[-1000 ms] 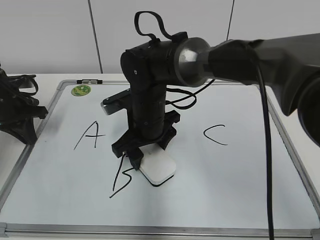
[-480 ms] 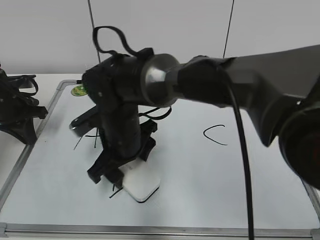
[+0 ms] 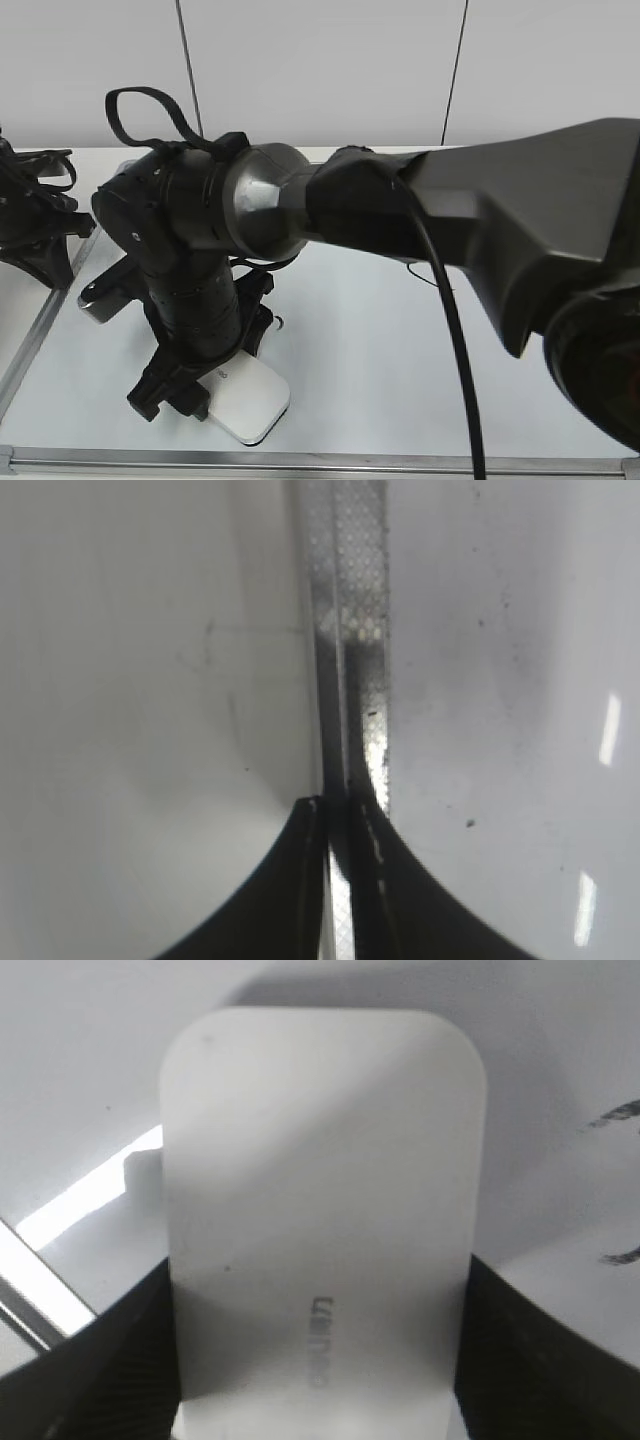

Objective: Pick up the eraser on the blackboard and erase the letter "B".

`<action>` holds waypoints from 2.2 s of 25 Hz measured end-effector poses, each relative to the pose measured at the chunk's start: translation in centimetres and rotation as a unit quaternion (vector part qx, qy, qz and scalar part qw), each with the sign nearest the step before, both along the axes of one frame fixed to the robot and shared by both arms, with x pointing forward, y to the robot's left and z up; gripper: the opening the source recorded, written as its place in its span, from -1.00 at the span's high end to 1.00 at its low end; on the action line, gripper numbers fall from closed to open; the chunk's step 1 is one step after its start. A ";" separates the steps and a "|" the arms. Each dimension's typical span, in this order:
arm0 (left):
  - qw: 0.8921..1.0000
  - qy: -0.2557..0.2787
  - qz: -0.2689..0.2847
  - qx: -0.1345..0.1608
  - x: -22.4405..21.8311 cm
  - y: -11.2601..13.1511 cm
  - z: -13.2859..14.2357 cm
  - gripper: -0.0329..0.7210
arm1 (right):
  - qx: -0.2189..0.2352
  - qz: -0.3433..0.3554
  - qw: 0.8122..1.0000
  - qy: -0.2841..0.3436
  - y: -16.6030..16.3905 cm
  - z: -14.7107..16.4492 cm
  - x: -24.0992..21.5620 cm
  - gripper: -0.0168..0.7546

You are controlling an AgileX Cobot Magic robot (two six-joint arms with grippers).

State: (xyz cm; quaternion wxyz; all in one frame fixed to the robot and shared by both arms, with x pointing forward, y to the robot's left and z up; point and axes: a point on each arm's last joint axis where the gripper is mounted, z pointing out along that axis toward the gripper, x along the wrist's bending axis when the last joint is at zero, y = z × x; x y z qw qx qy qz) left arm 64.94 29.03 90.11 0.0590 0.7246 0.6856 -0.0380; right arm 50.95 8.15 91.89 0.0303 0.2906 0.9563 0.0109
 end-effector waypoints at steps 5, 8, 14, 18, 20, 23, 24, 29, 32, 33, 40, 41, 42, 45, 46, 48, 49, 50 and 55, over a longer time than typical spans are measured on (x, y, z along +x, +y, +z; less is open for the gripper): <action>1.000 0.000 0.000 0.000 0.0 0.0 0.0 0.87 | -0.003 0.001 1.000 -0.001 0.0 0.0 0.0 -0.47; 1.000 0.000 0.000 0.000 0.0 0.0 0.0 0.87 | -0.006 0.003 1.000 -0.003 0.3 0.3 0.1 -0.47; 1.000 0.000 0.000 0.000 0.0 0.0 0.0 0.87 | 0.001 0.000 1.000 0.001 0.7 0.5 0.6 -0.47; 1.000 -0.001 0.000 0.000 0.0 0.0 0.0 0.88 | 0.003 -0.012 1.000 0.003 0.1 0.4 1.6 -0.47; 1.000 -0.002 0.000 0.000 0.0 0.0 0.0 0.88 | 0.000 -0.017 1.000 -0.002 -0.3 0.5 2.2 -0.47; 1.000 -0.002 0.001 -0.001 0.0 0.0 0.0 0.88 | -0.005 -0.031 0.999 -0.010 -1.4 0.5 3.5 -0.47; 1.000 -0.003 0.001 0.000 0.1 0.0 0.0 0.88 | -0.008 -0.036 0.999 -0.014 -1.9 0.5 4.1 -0.47; 1.000 -0.003 0.001 0.000 0.1 0.0 0.0 0.88 | -0.016 -0.072 0.997 -0.026 -4.7 0.6 7.2 -0.47; 1.000 -0.003 0.001 -0.001 0.1 0.0 0.0 0.88 | -0.014 -0.102 0.994 -0.028 -6.8 0.6 9.2 -0.47; 1.000 -0.003 0.001 -0.001 0.1 0.0 0.0 0.88 | -0.014 -0.110 0.993 -0.029 -7.4 0.6 9.7 -0.47; 1.000 -0.004 0.002 -0.001 0.1 0.0 0.0 0.88 | -0.014 -0.144 0.989 -0.029 -10.0 0.6 11.8 -0.47; 1.000 -0.005 0.002 -0.001 0.1 0.0 0.0 0.88 | -0.015 -0.143 0.989 -0.030 -10.0 0.6 11.8 -0.47; 1.000 -0.005 0.002 -0.001 0.1 0.0 0.0 0.88 | -0.014 -0.143 0.989 -0.030 -10.0 0.7 11.8 -0.47; 1.000 -0.005 0.002 -0.001 0.1 0.0 0.0 0.88 | -0.013 -0.143 0.989 -0.034 -9.9 1.0 11.9 -0.47; 1.000 -0.005 0.002 -0.001 0.1 0.0 0.0 0.88 | -0.013 -0.143 0.989 -0.037 -9.9 1.2 12.0 -0.47; 1.000 -0.005 0.002 -0.001 0.1 0.0 0.0 0.88 | -0.003 -0.143 0.988 -0.050 -9.8 2.5 12.1 -0.47; 1.000 -0.005 0.002 -0.001 0.1 0.0 0.0 0.88 | 0.008 -0.143 0.988 -0.061 -9.8 3.8 12.1 -0.47; 1.000 -0.005 0.002 -0.001 0.1 0.0 0.0 0.88 | 0.016 -0.144 0.987 -0.072 -10.0 5.0 12.2 -0.47; 1.000 -0.006 0.002 -0.001 0.1 0.0 0.0 0.88 | 0.052 -0.142 0.981 -0.125 -10.9 11.0 11.4 -0.47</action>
